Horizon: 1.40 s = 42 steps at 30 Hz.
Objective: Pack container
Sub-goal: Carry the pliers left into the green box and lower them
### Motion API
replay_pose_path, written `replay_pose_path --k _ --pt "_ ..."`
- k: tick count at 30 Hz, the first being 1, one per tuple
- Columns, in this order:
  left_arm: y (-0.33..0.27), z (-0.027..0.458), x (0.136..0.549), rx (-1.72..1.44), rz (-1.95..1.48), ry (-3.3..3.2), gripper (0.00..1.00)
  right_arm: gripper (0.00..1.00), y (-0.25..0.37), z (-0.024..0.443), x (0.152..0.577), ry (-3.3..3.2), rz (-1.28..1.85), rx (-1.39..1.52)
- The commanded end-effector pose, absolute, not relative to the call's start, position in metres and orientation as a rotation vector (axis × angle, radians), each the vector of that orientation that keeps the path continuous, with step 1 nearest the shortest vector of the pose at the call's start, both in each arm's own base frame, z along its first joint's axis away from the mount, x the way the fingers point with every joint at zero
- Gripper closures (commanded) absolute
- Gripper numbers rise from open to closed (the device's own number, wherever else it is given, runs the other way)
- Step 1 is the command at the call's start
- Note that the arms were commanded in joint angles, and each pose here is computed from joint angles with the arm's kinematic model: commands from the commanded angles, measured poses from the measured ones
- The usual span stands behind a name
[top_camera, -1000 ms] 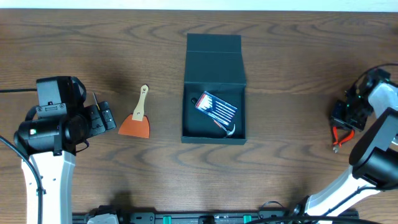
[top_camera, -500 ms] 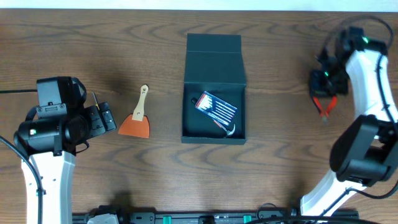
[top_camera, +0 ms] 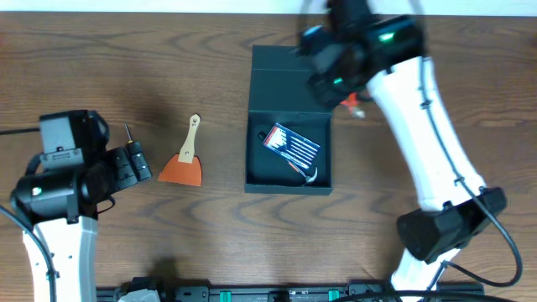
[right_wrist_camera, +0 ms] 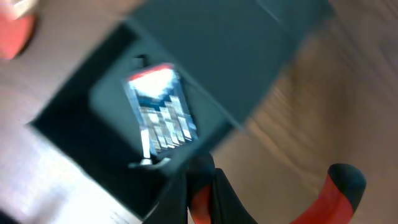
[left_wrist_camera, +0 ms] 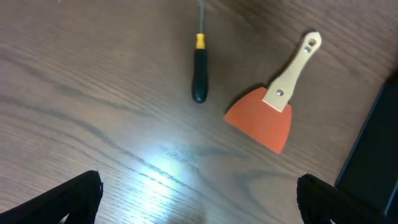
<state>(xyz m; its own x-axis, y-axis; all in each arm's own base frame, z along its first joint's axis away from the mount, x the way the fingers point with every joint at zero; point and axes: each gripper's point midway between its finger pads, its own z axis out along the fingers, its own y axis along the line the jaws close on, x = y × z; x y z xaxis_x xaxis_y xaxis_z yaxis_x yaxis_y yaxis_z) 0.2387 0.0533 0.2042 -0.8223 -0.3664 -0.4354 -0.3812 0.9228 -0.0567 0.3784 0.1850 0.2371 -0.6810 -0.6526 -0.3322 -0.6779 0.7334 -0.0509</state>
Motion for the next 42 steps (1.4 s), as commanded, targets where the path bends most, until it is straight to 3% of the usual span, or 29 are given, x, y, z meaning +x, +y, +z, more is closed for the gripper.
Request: replay_pose_path --k 1,13,21,42 --pt "0.067 0.214 0.231 -0.624 0.068 2.59 0.02 0.99 0.21 0.244 0.368 2.476 0.085 -1.258" --pt "0.078 0.216 0.222 -0.699 0.086 2.57 0.02 0.99 0.26 0.176 0.354 2.454 0.25 -1.619" --pt "0.079 0.218 0.225 -0.695 0.087 2.556 0.02 0.99 0.262 0.117 0.343 2.611 0.307 -1.724" --pt "0.08 0.219 0.228 -0.692 0.087 2.544 0.02 0.99 0.25 0.06 0.336 2.618 0.278 -1.926"
